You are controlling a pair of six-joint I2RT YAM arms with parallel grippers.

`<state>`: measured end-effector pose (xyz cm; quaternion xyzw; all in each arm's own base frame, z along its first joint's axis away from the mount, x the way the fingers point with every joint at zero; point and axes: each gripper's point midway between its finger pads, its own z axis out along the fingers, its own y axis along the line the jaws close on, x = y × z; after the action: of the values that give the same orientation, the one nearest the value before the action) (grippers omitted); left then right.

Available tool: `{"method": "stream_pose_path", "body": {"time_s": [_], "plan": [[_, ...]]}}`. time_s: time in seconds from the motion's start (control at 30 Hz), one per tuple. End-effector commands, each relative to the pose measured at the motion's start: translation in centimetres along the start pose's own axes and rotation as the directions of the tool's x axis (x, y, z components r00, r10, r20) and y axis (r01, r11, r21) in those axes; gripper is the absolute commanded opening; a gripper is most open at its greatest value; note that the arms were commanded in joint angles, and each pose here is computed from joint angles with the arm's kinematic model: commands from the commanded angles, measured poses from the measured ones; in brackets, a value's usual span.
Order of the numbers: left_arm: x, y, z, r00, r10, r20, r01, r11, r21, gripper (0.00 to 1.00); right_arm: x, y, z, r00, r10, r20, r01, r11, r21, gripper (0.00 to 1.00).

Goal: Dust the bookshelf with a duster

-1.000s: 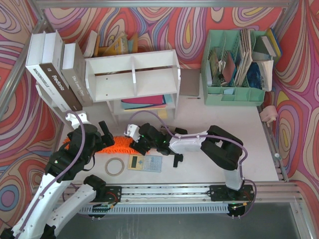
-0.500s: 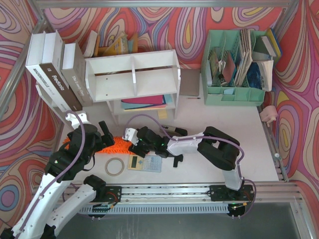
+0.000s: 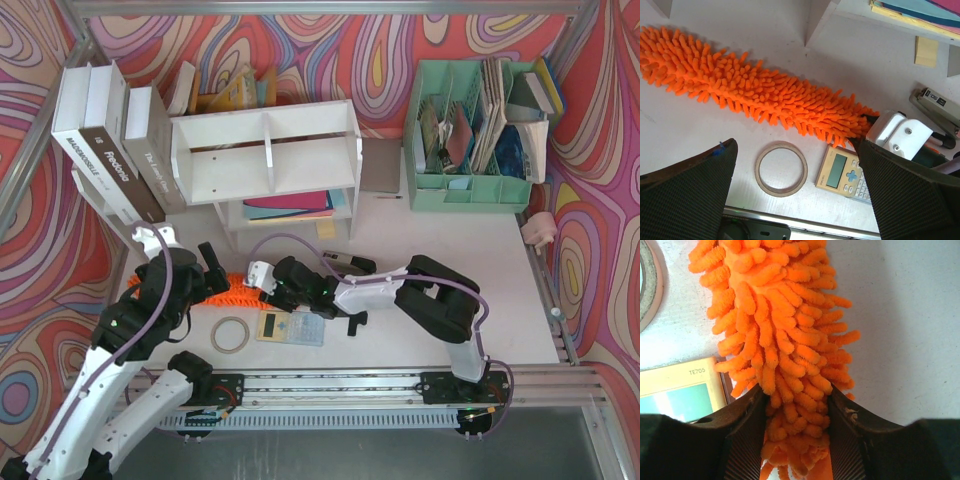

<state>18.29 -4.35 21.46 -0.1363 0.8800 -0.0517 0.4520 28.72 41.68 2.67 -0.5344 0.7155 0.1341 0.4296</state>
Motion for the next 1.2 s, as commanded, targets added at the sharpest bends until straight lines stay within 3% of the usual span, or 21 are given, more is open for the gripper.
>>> {"method": "stream_pose_path", "body": {"time_s": [0.0, 0.2, 0.33, 0.57, 1.17], "plan": [[0.4, 0.8, 0.3, 1.0, 0.005, -0.009, -0.006, 0.999, -0.046, 0.99, -1.6, -0.2, -0.3, 0.998, -0.059, 0.031, 0.059, 0.998, 0.022, 0.29], [0.3, 1.6, 0.2, 1.0, -0.009, 0.003, 0.009, 0.996, -0.087, 0.99, -3.0, 0.0, -0.8, 0.994, -0.075, 0.073, 0.073, 0.997, 0.028, 0.21], [0.6, 2.9, -0.1, 0.991, -0.125, 0.051, 0.131, 0.982, -0.137, 0.99, -3.9, -0.3, -1.3, 0.992, -0.07, 0.105, 0.066, 0.997, 0.046, 0.17], [2.1, 3.9, -0.2, 0.933, -0.345, 0.102, 0.357, 0.925, -0.133, 0.99, -4.7, -0.6, -2.0, 0.988, -0.061, 0.145, 0.052, 0.997, 0.063, 0.09], [6.4, 4.4, 5.5, 0.799, -0.58, 0.161, 0.602, 0.768, -0.221, 0.98, -7.4, 0.5, -3.5, 0.972, -0.073, 0.225, 0.061, 0.996, 0.06, 0.05]]}}
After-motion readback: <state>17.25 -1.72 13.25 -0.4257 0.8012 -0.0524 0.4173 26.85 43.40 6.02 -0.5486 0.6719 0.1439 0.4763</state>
